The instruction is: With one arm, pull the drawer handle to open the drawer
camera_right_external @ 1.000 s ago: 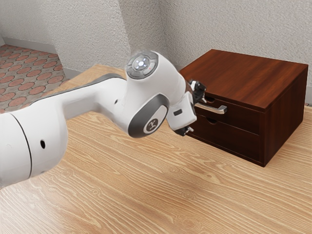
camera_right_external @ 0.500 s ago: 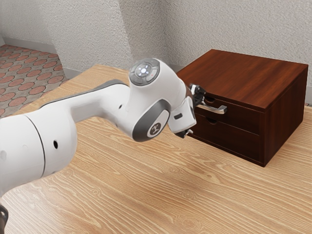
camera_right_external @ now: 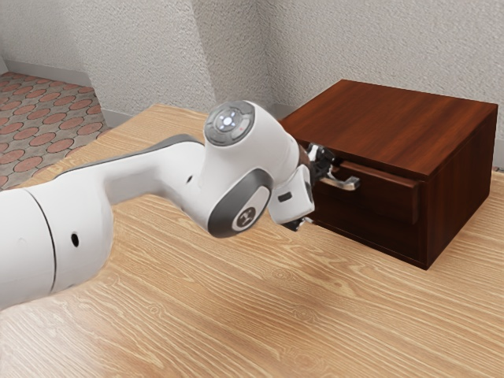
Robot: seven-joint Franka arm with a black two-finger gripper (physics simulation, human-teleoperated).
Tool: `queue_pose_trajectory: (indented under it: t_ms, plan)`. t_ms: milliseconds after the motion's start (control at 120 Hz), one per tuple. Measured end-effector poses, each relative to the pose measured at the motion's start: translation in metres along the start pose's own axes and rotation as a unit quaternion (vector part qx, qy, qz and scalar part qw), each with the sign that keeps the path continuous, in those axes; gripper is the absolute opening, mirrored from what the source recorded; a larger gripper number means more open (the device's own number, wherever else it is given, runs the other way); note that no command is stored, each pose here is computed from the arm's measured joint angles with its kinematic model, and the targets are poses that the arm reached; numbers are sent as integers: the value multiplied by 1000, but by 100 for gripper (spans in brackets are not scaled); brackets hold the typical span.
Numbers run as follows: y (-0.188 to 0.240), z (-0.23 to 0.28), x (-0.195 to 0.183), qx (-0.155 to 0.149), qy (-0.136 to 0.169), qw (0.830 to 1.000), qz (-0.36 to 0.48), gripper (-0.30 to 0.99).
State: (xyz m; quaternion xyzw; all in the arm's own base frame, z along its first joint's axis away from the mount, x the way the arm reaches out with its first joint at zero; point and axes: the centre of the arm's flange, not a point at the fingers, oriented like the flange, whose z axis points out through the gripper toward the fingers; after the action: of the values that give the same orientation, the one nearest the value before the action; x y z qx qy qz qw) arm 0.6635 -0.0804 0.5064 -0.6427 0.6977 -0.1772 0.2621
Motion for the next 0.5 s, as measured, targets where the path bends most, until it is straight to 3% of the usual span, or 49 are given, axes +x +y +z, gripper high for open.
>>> queue_pose_trajectory:
  t_ms: [500]
  plan:
    - [31, -26, -16, -15, 16, 1000, -4, 68]
